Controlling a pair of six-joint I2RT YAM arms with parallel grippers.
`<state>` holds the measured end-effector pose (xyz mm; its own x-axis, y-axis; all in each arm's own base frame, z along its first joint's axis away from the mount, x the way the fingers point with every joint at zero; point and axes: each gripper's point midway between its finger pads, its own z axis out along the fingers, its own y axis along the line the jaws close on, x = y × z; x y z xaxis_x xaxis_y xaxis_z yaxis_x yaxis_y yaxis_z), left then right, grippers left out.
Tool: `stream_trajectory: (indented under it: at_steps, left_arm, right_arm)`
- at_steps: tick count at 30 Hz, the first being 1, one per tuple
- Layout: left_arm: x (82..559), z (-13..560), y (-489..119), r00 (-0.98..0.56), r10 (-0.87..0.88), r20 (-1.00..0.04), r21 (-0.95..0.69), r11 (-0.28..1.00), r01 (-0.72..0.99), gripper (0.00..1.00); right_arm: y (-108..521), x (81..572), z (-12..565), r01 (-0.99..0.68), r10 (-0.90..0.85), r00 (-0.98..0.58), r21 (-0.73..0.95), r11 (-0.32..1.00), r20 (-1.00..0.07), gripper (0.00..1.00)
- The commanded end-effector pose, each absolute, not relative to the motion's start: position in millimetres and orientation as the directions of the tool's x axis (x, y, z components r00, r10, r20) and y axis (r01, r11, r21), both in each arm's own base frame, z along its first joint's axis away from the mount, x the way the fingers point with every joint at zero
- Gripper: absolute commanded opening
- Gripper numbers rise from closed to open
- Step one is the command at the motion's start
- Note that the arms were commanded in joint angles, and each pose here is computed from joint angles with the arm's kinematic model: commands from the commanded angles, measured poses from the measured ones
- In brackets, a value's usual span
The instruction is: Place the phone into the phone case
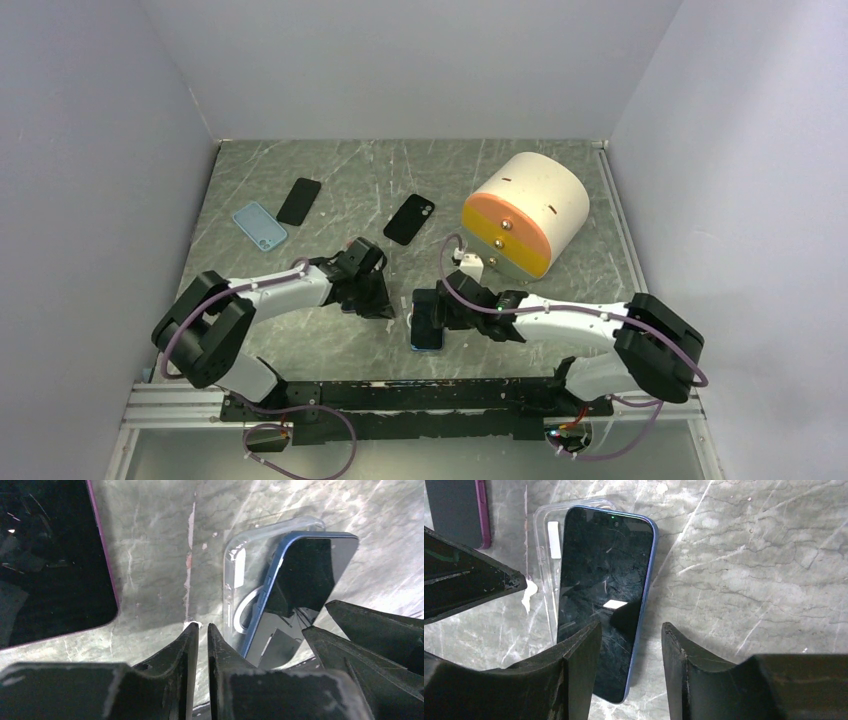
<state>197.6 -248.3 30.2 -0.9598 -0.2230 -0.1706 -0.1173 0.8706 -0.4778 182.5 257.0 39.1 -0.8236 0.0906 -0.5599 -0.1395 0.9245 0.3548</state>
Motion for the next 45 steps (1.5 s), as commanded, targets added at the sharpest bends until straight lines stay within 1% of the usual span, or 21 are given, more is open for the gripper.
stream_trajectory:
  at_steps: [1,14,21,29,40,45]
  left_arm:
    - [204,27,-251,-0.959,-0.214,-0.186,-0.477,0.873,-0.103,0.16]
    - [205,22,-263,-0.967,-0.196,-0.162,-0.510,0.856,-0.088,0.18]
    - [203,19,-265,-0.967,-0.209,-0.147,-0.527,0.844,-0.102,0.18]
    - [204,14,-265,-0.969,-0.200,-0.144,-0.520,0.849,-0.098,0.18]
    - [207,14,-268,-0.970,-0.195,-0.143,-0.512,0.853,-0.096,0.19]
    - [208,15,-266,-0.968,-0.199,-0.150,-0.506,0.857,-0.098,0.19]
  right_arm:
    - [270,192,46,-0.161,0.100,-0.810,0.383,0.910,-0.578,0.49]
    - [289,201,46,-0.224,0.048,-0.802,0.374,0.900,-0.596,0.37]
    - [299,200,46,-0.265,0.030,-0.800,0.399,0.878,-0.599,0.36]
    - [307,206,51,-0.371,-0.035,-0.748,0.375,0.850,-0.663,0.36]
    - [311,212,49,-0.449,-0.093,-0.692,0.326,0.832,-0.716,0.36]
    - [316,205,57,-0.553,-0.138,-0.634,0.321,0.769,-0.761,0.34]
